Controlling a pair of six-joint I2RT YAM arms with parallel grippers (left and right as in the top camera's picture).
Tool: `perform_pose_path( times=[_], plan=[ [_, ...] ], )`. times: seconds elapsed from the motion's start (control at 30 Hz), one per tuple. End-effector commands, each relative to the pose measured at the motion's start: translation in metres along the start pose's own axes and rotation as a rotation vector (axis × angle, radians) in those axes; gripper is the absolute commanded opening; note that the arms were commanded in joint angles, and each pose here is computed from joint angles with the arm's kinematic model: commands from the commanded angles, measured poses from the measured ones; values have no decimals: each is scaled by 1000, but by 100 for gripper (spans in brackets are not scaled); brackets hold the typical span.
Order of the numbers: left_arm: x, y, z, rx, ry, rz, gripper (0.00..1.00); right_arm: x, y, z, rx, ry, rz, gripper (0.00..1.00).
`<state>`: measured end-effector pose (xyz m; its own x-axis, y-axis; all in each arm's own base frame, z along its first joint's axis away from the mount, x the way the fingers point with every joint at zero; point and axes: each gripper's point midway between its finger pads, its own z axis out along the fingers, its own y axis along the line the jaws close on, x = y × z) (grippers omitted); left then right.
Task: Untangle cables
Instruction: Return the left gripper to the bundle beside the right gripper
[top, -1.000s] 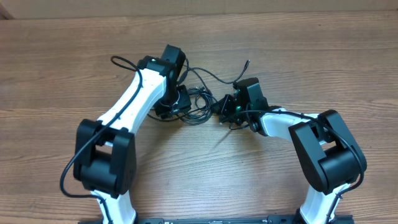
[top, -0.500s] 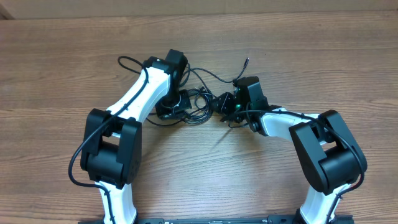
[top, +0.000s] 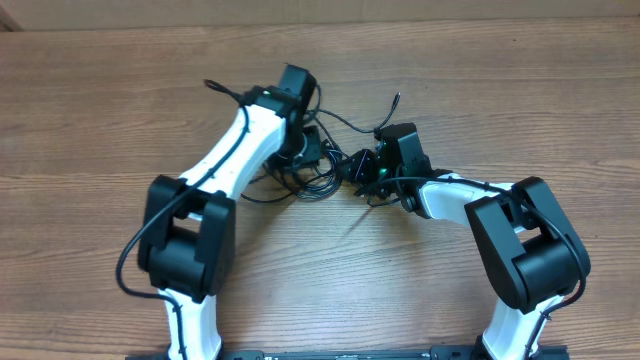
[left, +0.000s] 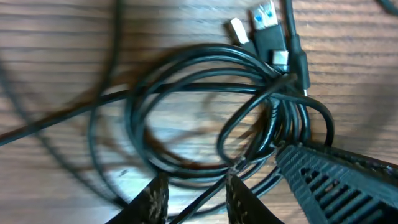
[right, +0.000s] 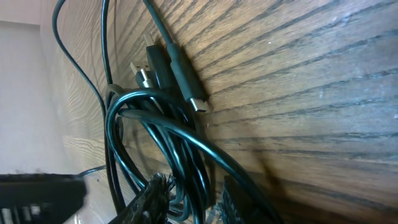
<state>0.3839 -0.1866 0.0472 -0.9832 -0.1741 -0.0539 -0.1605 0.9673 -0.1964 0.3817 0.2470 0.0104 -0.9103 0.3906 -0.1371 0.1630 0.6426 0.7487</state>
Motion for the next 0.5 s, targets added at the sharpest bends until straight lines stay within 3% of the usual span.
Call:
perform_pose_path(
  times=[0.0,0.17,0.3,0.47],
  plan=[
    [7,-4,24,-25,35,6,31,-4,-5,0,21,-25,3,28],
    [6,-4,36,-29,41,10,27,-5,-6,0,25,-30,2,31],
    [4,-5,37,-26,35,23,4,-8,-8,0,40,-49,1,32],
    [5,-7,36,-21,38,47,4,-9,-9,1,47,-57,-2,34]
  ],
)
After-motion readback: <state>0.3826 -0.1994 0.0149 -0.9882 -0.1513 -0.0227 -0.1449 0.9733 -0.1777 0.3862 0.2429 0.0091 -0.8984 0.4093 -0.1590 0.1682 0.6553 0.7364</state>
